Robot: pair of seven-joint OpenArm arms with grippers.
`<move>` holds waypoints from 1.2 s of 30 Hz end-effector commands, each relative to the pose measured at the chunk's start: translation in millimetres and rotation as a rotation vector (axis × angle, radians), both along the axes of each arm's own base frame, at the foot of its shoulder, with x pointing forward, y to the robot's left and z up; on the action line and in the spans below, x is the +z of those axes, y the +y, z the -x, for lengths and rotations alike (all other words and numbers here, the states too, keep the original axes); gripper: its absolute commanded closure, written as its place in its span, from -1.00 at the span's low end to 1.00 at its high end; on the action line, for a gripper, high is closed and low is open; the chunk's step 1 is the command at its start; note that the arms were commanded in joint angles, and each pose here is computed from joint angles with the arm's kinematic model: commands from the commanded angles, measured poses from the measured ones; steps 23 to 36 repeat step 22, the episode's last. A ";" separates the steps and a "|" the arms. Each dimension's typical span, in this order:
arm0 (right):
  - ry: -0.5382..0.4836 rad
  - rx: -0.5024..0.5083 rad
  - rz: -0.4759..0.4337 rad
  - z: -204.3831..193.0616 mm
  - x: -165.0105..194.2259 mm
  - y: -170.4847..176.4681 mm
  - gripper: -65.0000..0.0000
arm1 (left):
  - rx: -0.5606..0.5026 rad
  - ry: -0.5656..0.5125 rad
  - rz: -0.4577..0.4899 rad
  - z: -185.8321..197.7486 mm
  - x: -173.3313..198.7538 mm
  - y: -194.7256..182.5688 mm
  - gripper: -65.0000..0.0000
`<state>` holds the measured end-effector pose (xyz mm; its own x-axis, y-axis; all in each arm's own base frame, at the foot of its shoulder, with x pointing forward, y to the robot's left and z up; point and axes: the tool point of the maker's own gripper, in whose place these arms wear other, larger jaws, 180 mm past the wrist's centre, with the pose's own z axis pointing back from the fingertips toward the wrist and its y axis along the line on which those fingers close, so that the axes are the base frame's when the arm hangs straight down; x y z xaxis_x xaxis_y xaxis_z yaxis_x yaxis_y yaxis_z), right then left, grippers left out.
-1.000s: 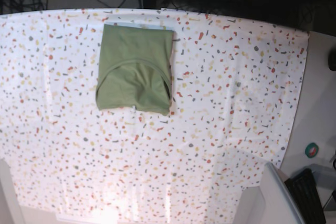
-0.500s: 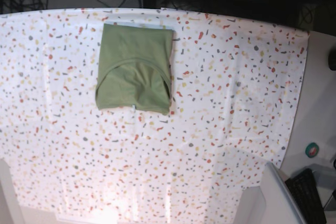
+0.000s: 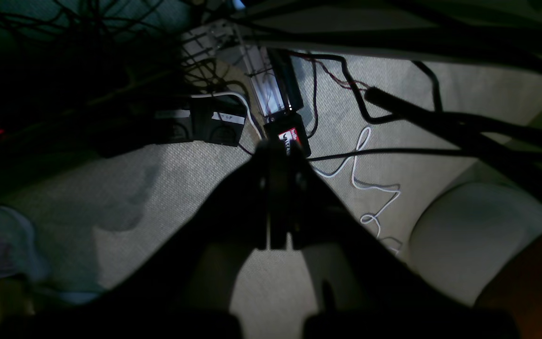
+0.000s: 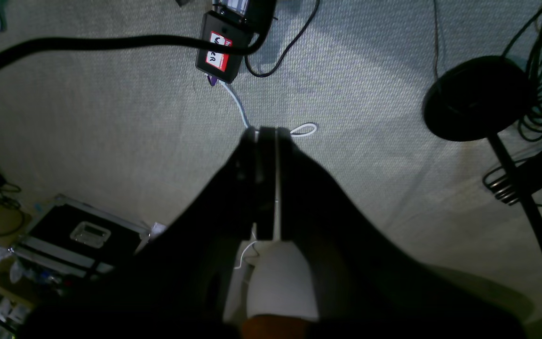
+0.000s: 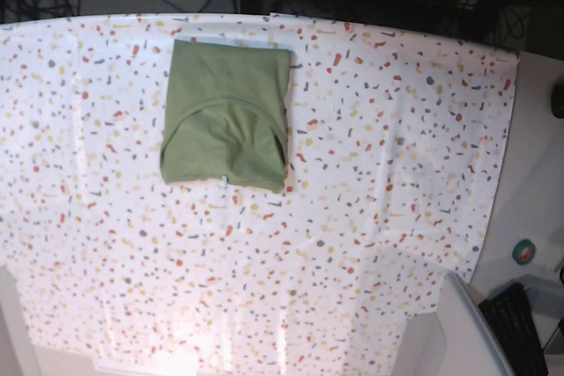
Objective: Layout the t-shirt on the table in an organized manner, then fold the t-shirt properly
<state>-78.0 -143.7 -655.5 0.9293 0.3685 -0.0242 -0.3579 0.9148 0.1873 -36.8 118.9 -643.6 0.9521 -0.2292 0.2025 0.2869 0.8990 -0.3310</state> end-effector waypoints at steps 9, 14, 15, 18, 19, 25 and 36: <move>-0.040 -0.204 0.026 -13.4 -1.1 -3.6 1.00 | 0.013 0.021 -0.001 11.2 1.1 4.4 1.00; -0.131 -0.228 0.000 -25.6 0.6 -1.0 1.00 | 0.020 0.014 0.006 8.7 1.2 -0.6 1.00; -0.135 -0.227 -0.003 -23.3 1.1 -0.5 1.00 | 0.020 0.011 0.007 7.9 1.2 -0.8 1.00; -0.162 -0.230 -0.010 -26.2 2.1 -0.5 1.00 | 0.022 0.011 0.009 7.8 1.2 -1.8 1.00; -0.170 -0.232 -0.012 -27.5 2.3 -0.3 1.00 | 0.022 0.011 0.009 7.8 1.2 -1.8 1.00; -0.175 -0.233 -0.013 -28.6 2.5 -0.2 1.00 | 0.022 0.011 0.009 7.8 1.2 -1.8 1.00; -0.175 -0.233 -0.013 -28.6 2.5 -0.2 1.00 | 0.022 0.011 0.009 7.8 1.2 -1.8 1.00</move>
